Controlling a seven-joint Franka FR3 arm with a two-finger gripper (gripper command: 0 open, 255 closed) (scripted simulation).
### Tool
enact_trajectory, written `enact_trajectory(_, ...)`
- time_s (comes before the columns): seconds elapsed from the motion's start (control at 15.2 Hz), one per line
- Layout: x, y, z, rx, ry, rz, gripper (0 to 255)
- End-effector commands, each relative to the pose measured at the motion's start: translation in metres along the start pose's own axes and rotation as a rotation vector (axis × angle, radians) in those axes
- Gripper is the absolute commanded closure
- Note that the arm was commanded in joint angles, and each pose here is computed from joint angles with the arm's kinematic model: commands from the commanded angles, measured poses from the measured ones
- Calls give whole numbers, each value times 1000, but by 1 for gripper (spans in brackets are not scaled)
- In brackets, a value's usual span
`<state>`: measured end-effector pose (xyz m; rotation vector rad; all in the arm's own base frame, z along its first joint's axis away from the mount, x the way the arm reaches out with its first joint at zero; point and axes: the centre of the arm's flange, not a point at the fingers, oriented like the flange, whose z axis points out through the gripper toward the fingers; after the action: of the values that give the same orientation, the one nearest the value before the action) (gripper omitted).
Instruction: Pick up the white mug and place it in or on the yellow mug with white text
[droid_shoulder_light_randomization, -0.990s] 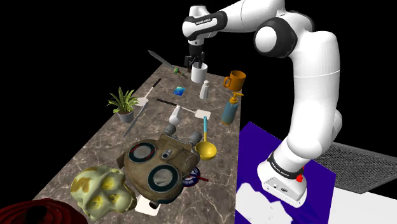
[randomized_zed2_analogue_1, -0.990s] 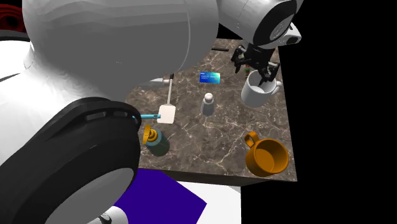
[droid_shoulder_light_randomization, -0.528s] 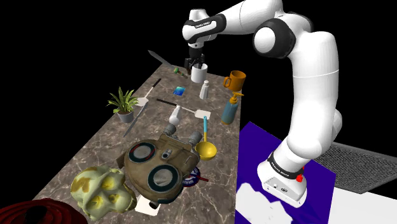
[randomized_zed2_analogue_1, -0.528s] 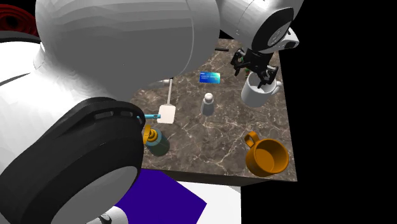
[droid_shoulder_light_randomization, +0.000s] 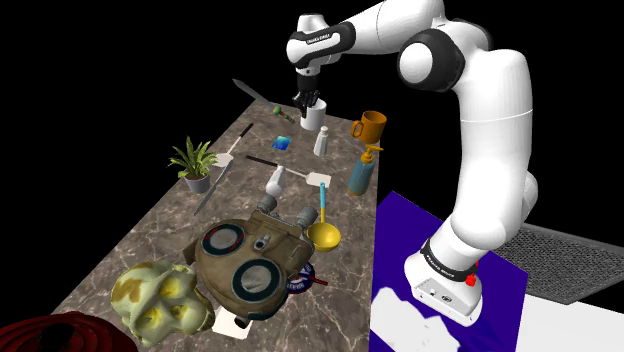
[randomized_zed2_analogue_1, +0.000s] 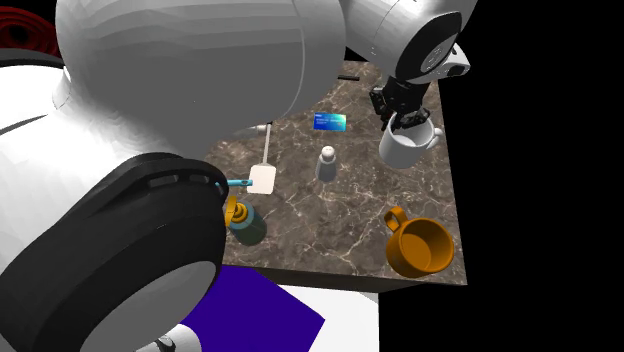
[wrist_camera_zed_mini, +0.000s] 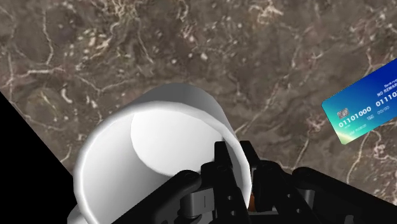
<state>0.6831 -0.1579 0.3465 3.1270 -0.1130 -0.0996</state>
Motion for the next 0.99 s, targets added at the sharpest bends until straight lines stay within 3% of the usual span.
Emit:
enact_trajectory(0.0, 0, 0, 0, 0, 0, 0, 255)
enact_trajectory(0.2, 0, 0, 0, 0, 0, 0, 255)
enact_trajectory(0.92, -4, 1, -58, 0, 0, 0, 255)
